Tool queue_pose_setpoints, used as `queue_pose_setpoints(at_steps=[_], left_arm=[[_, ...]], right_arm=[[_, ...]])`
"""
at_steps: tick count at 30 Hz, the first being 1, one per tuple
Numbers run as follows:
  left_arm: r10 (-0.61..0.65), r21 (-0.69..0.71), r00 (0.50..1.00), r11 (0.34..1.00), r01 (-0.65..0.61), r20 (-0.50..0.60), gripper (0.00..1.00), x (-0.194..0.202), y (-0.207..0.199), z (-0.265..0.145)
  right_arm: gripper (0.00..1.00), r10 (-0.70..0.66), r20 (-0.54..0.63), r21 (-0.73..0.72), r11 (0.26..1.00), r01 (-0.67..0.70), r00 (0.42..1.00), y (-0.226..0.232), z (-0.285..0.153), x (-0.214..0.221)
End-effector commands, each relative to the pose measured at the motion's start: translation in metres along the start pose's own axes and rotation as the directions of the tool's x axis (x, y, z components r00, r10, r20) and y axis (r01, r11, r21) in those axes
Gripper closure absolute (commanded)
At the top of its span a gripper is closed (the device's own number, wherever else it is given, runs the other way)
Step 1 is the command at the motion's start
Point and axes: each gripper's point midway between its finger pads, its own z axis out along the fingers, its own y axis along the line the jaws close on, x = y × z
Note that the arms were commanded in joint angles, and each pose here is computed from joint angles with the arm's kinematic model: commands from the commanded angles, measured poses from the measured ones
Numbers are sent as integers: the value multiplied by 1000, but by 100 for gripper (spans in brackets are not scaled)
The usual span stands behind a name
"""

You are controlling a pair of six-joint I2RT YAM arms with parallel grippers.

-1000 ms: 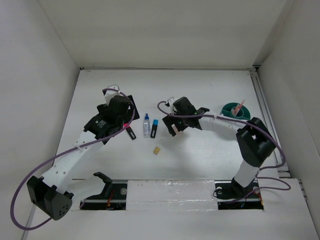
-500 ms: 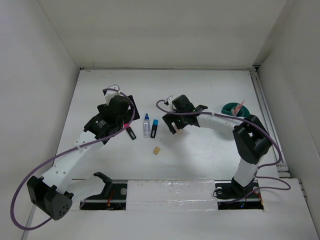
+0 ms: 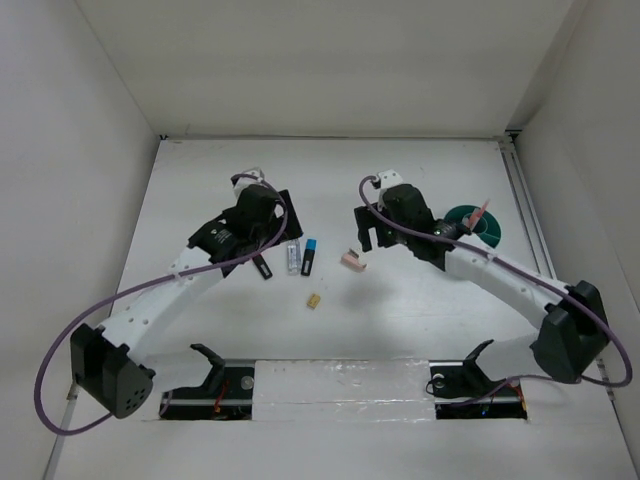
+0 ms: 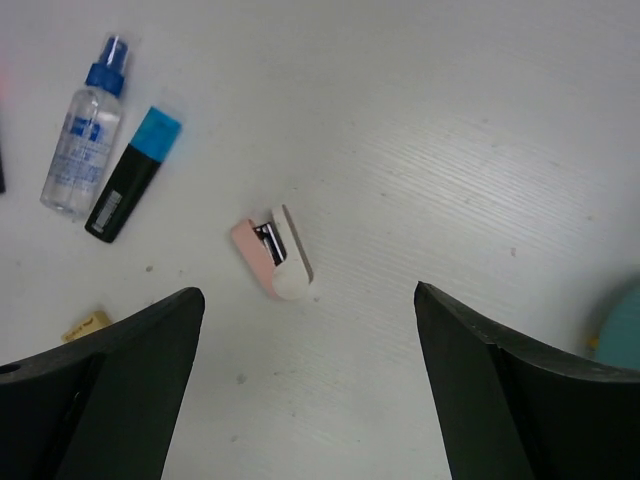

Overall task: Sort the stationery into containers
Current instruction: Pick up the stationery from the center of the board.

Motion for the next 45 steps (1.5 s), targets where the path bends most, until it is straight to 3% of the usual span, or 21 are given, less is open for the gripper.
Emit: queue_pose_setpoints(at_steps=[1,7,12,15,24,30,36,45], left_arm=[[-49,103,999,993,51,-21,0,-3,-48,-1],[-115,160,980,977,140,-161,0,31,-101,24],[-146,66,964,984,165,-222,0,59,-121,53],[-147,48,944,984,169,-295,0,80,-133,71],[-191,-8,910,979,202,-367,0,110,-162,108],[-193,-129,887,980,153,-419,0,131,-151,126],[-283,-222,876,952,208,-391,0,133,-140,125],[-321,-304,851,931,202,-416,3,155,-128,135]], right_arm=[[8,51,65,82,995,-56,997,-14,-25,-11],[8,136,218,147,974,-170,966,-31,-87,-38],[8,196,332,77,969,-233,923,-31,-131,-51],[8,187,321,66,974,-219,929,-27,-136,-44],[8,194,334,0,979,-206,922,-15,-149,-38],[8,199,357,-65,980,-188,913,-3,-160,-38],[8,201,385,-126,978,-165,901,6,-170,-41],[8,191,392,-213,971,-114,900,23,-175,-42]])
